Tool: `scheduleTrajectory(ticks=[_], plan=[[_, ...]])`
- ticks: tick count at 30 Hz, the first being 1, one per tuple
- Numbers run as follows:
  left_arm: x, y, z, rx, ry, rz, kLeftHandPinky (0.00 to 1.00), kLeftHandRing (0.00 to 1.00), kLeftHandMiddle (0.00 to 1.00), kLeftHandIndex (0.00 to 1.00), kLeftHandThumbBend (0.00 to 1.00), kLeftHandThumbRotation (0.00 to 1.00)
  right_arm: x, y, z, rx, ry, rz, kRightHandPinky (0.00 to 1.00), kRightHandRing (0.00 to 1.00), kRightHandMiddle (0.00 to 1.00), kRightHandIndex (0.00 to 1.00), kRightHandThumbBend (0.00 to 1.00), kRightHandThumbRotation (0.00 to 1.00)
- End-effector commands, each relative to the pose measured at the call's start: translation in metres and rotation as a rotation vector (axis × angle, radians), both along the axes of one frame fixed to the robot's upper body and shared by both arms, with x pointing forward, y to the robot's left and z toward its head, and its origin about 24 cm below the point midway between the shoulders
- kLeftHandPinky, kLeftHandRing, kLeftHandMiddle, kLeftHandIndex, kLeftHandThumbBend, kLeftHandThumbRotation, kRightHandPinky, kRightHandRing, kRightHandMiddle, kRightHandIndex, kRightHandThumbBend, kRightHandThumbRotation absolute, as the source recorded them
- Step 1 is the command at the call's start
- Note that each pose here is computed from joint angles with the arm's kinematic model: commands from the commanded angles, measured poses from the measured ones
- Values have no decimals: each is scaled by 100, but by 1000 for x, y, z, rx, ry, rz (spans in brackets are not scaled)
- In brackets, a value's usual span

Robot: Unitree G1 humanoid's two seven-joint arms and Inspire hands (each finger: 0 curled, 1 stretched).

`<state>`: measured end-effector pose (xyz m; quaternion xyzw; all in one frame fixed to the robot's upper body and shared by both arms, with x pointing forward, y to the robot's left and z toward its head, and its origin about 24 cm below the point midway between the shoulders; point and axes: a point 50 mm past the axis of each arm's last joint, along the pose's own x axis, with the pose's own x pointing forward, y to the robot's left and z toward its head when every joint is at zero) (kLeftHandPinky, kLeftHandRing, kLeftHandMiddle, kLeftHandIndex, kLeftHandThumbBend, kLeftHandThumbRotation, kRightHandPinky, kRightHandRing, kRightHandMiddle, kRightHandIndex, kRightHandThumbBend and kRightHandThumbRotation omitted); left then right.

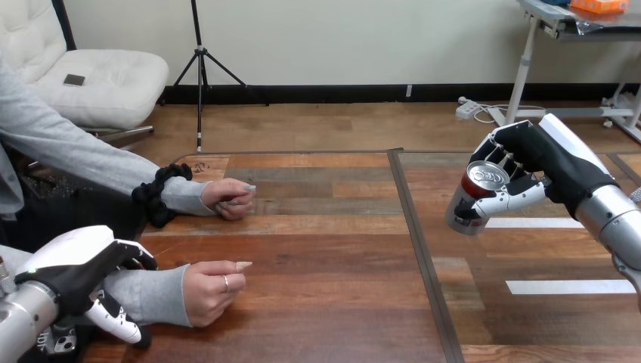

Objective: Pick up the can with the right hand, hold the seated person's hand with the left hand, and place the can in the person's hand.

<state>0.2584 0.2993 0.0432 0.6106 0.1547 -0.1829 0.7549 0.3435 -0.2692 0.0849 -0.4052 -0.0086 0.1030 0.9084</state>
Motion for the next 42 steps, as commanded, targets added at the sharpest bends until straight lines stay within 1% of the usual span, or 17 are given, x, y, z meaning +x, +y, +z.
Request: scheduleTrajectory(ticks=[1, 5, 10, 13, 15, 19, 23, 25, 29, 31, 35, 42], plan=[[7, 0, 12, 77, -13, -27, 52, 65, 72, 72, 100, 0, 12, 7, 41, 22, -160, 31, 26, 31, 37, 40, 89, 0], [10, 0, 11, 120, -1, -34, 49, 62, 69, 71, 100, 0, 12, 7, 41, 22, -161, 31, 26, 31, 36, 40, 89, 0], [13, 0, 9, 138, -1, -51, 46, 58, 66, 68, 97, 0, 12, 7, 41, 23, -163, 32, 27, 32, 37, 40, 89, 0], [13, 0, 9, 153, -24, -69, 44, 56, 64, 66, 95, 0, 12, 7, 41, 27, -162, 32, 27, 32, 37, 40, 89, 0], [13, 0, 8, 168, -51, -90, 44, 55, 63, 64, 94, 0, 12, 7, 41, 26, -163, 32, 27, 32, 37, 40, 88, 0], [12, 0, 6, 180, -96, -112, 42, 51, 59, 59, 92, 0, 12, 7, 41, 22, -167, 31, 27, 32, 37, 40, 89, 0], [11, 0, 4, 157, -142, -111, 39, 47, 55, 55, 89, 0, 12, 6, 41, 24, -168, 29, 26, 30, 36, 40, 89, 0], [11, 0, 4, 151, -158, -115, 36, 44, 51, 52, 88, 0, 12, 6, 41, 24, -167, 28, 24, 29, 34, 40, 90, 0], [11, -1, 3, 152, -205, -133, 33, 39, 47, 50, 88, 0, 12, 6, 41, 29, -163, 25, 23, 28, 34, 40, 90, 0], [11, 0, 3, 148, -218, -135, 31, 38, 45, 49, 88, 0, 12, 6, 41, 29, -162, 23, 23, 28, 34, 40, 90, 0], [10, 0, 2, 128, -242, -130, 29, 35, 43, 48, 89, 0, 12, 6, 41, 25, -161, 24, 24, 29, 34, 40, 89, 0], [9, 0, 4, 95, -281, -142, 28, 34, 42, 47, 89, 0, 11, 5, 41, 24, -162, 29, 25, 30, 36, 40, 89, 0]])
